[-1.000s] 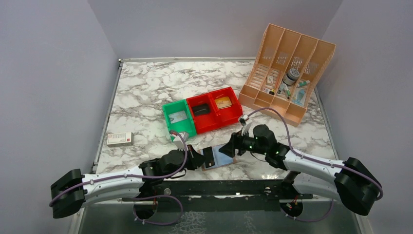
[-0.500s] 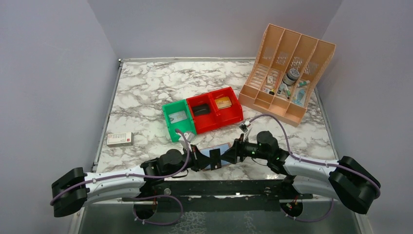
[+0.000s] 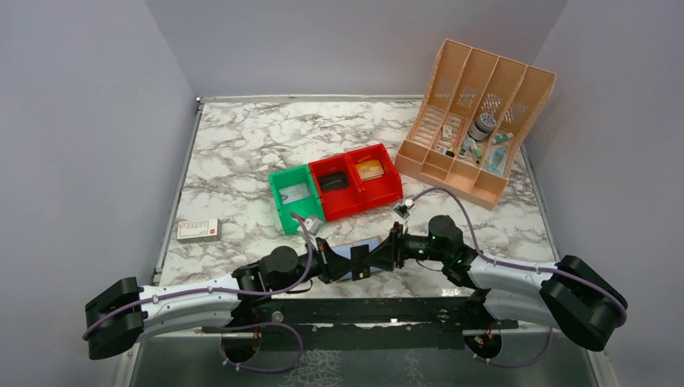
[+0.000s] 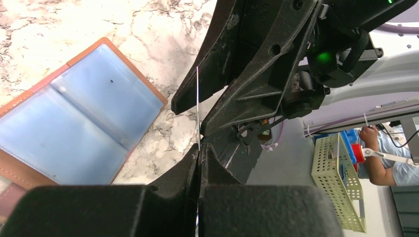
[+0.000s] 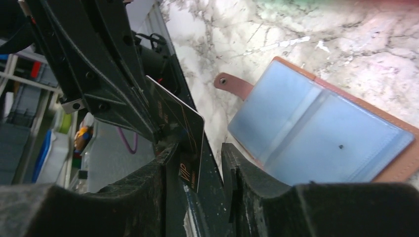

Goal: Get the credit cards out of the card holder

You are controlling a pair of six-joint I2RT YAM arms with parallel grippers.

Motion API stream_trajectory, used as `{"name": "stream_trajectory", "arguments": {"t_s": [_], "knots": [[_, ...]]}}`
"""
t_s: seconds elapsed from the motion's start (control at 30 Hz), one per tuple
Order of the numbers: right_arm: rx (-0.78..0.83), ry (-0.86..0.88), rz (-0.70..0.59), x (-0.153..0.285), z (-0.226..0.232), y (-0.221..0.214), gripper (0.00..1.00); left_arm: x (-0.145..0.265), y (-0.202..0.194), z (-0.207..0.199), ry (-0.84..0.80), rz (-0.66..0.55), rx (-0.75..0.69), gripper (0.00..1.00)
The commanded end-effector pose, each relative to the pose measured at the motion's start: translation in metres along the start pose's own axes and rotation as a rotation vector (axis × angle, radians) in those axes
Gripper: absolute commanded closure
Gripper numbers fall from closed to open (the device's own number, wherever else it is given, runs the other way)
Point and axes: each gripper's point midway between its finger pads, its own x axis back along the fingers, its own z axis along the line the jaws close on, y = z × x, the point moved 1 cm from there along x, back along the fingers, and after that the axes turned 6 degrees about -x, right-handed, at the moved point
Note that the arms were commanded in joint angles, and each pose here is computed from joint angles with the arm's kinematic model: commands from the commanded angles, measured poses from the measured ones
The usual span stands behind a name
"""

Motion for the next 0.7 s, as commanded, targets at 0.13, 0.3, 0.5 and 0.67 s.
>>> {"name": "stream_trajectory", "arguments": {"t_s": [0.13, 0.3, 0.5, 0.67], "knots": [[-0.010, 0.170, 0.046, 0.004, 0.021, -0.003, 0.71, 0.001, 0.007, -0.014, -0.073, -0.038, -0.002, 1.00], [-0.027, 0.211, 0.044, 0.010, 0.023, -0.002, 0.79, 0.001, 0.007, -0.012, -0.066, -0.042, 0.000, 1.00], [-0.034, 0.249, 0.056, 0.015, 0.029, 0.000, 0.94, 0.001, 0.007, -0.011, -0.065, -0.044, 0.001, 1.00], [-0.040, 0.286, 0.060, 0.017, 0.039, 0.003, 0.99, 0.001, 0.010, -0.018, -0.089, -0.044, -0.010, 1.00]]}}
